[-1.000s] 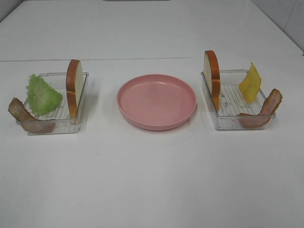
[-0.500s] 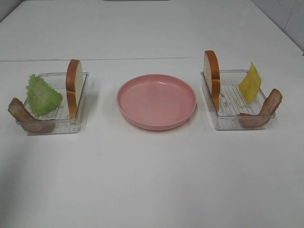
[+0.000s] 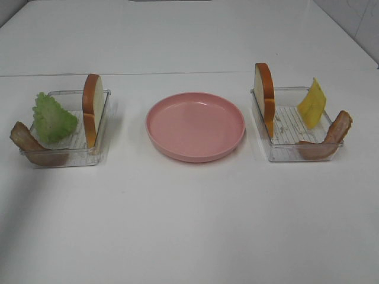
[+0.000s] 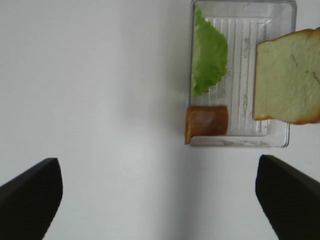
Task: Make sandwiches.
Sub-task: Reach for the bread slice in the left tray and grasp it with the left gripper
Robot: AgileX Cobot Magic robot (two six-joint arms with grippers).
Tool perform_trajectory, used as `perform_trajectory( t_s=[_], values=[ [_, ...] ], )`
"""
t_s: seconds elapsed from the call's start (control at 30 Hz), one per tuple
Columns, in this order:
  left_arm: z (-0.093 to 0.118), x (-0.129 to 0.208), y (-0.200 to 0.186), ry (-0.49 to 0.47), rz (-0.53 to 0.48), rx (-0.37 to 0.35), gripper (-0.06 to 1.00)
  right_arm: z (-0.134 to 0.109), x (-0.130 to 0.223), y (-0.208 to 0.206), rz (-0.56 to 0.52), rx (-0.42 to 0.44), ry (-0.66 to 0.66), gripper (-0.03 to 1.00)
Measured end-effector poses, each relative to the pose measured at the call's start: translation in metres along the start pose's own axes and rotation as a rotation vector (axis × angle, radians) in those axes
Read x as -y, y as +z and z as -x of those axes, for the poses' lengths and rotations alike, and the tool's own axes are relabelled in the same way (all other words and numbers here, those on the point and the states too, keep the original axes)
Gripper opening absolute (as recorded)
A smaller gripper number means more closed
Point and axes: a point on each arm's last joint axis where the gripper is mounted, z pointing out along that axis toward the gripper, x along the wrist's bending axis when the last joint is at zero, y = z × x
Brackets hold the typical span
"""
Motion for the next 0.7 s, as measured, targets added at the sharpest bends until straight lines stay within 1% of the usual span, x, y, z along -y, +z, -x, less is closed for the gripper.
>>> perform_trajectory(
  t_s=[0.03,0.07,0.1,0.13,0.17,0.23,0.27,0.3,0.33,0.4,0.43,0.47,0.5,0.53,0.6,0.67,0.7],
  values=[
    [0.016,-0.012,0.013,0.026,-0.007,0.015,0.99,0.0,0.0,0.0,0.0,0.0,0.0,0.98],
    [0.016,-0.012,0.013,0.026,-0.007,0.015,0.99,0.0,0.0,0.0,0.0,0.0,0.0,0.98],
    [0.031,-0.021,0.024,0.044,-0.015,0.028,0.99,0.0,0.0,0.0,0.0,0.0,0.0,0.98],
    [0.039,-0.024,0.032,0.054,-0.024,0.033,0.99,0.0,0.0,0.0,0.0,0.0,0.0,0.98],
    [0.039,-0.024,0.032,0.054,-0.024,0.033,0.99,0.0,0.0,0.0,0.0,0.0,0.0,0.98],
    [0.077,-0.032,0.052,0.103,-0.038,0.062,0.99,0.0,0.0,0.0,0.0,0.0,0.0,0.98],
    [0.077,-0.032,0.052,0.103,-0.038,0.062,0.99,0.0,0.0,0.0,0.0,0.0,0.0,0.98],
    [0.086,-0.033,0.056,0.115,-0.044,0.071,0.99,0.0,0.0,0.0,0.0,0.0,0.0,0.98],
    [0.086,-0.033,0.056,0.115,-0.044,0.071,0.99,0.0,0.0,0.0,0.0,0.0,0.0,0.98],
    [0.118,-0.031,0.072,0.147,-0.07,0.098,0.99,0.0,0.0,0.0,0.0,0.0,0.0,0.98],
    [0.118,-0.031,0.072,0.147,-0.07,0.098,0.99,0.0,0.0,0.0,0.0,0.0,0.0,0.98],
    [0.123,-0.03,0.075,0.151,-0.076,0.101,0.99,0.0,0.0,0.0,0.0,0.0,0.0,0.98],
    [0.135,-0.028,0.083,0.158,-0.09,0.106,0.99,0.0,0.0,0.0,0.0,0.0,0.0,0.98],
    [0.135,-0.028,0.083,0.158,-0.09,0.106,0.99,0.0,0.0,0.0,0.0,0.0,0.0,0.98],
    [0.148,-0.028,0.094,0.168,-0.105,0.11,0.99,0.0,0.0,0.0,0.0,0.0,0.0,0.98],
    [0.151,-0.028,0.098,0.171,-0.109,0.11,0.99,0.0,0.0,0.0,0.0,0.0,0.0,0.98],
    [0.155,-0.029,0.107,0.169,-0.12,0.108,0.99,0.0,0.0,0.0,0.0,0.0,0.0,0.98]
  ],
)
